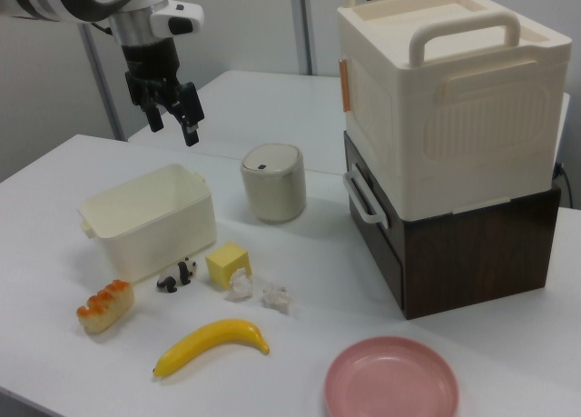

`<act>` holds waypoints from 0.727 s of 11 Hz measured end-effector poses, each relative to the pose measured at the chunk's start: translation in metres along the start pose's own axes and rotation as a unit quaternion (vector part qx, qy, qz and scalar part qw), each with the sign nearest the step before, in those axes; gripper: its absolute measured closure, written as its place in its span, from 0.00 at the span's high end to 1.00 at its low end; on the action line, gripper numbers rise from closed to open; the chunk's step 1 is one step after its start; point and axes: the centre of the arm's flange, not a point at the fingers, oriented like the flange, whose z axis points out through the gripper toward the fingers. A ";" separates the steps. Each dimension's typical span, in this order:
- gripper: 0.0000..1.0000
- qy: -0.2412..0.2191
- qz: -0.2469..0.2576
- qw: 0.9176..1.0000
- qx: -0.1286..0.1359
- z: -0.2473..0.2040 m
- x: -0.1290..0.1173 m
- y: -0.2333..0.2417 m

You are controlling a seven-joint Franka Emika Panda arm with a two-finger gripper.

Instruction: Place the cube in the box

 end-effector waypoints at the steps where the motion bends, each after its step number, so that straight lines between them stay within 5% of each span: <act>1: 1.00 0.000 0.000 1.000 0.000 0.000 0.000 0.000; 8: 1.00 -0.001 -0.005 1.000 0.002 0.000 0.000 0.000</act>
